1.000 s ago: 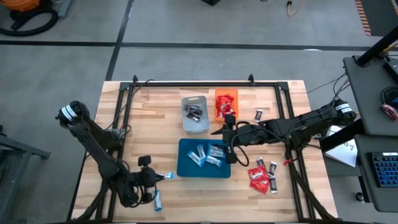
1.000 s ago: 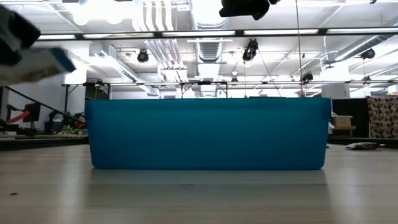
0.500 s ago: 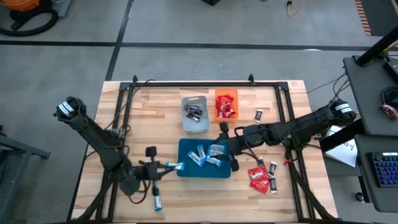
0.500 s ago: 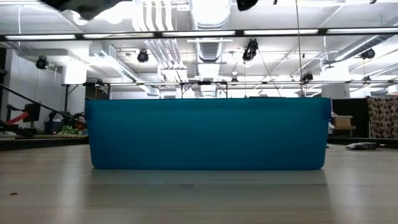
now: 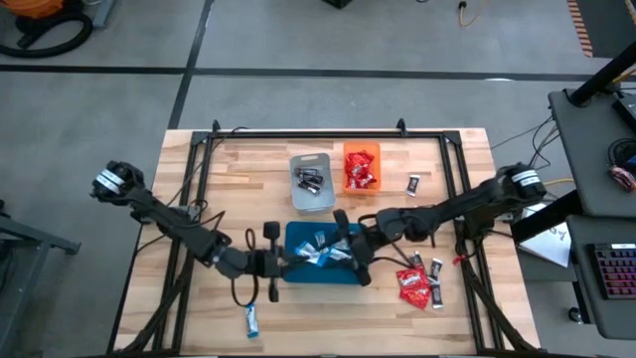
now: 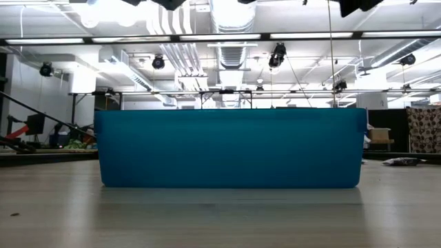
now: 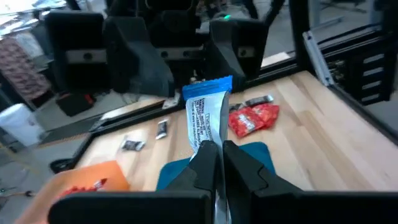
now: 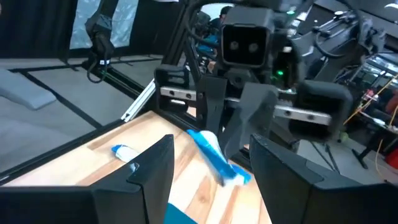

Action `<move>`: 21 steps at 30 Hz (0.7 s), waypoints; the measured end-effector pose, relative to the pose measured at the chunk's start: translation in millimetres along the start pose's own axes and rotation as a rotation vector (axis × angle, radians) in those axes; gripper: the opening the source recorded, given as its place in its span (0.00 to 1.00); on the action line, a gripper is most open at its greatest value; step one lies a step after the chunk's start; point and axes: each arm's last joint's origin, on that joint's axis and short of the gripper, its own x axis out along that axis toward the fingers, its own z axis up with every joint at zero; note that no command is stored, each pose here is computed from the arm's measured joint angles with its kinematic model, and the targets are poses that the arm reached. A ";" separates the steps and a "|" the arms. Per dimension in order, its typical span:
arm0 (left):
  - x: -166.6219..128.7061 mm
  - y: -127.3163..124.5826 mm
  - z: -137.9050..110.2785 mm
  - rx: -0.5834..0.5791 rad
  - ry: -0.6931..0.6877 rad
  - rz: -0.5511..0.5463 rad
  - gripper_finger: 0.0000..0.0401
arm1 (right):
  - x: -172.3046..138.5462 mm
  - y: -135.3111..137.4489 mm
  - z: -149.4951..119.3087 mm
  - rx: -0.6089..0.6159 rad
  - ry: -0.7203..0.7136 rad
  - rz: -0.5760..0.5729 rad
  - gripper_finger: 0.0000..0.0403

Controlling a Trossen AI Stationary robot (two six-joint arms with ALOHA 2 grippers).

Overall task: Sort candy
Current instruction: Put the white chocolate bar into the blue bin

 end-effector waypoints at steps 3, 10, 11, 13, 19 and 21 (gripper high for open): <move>5.1 1.9 -1.9 -0.006 -0.005 -0.011 0.00 | 10.5 -0.3 -3.2 -0.008 0.007 0.003 0.49; 6.5 1.7 -3.1 -0.005 -0.002 -0.010 0.00 | 23.8 -2.2 -8.3 -0.016 0.022 0.006 0.37; 6.5 1.8 -3.0 -0.005 -0.002 -0.010 0.00 | 24.0 -2.5 -8.6 -0.016 0.021 0.008 0.33; 6.5 1.9 -2.5 -0.009 -0.007 -0.009 0.00 | 24.0 -2.7 -9.6 -0.016 0.025 0.017 0.23; 6.3 4.9 -2.1 -0.074 -0.002 0.001 0.02 | 20.0 -6.4 -6.0 -0.016 0.060 0.018 0.06; 4.2 7.3 -1.0 -0.096 0.005 0.006 0.05 | 17.7 -12.5 -2.8 0.020 0.093 0.020 0.06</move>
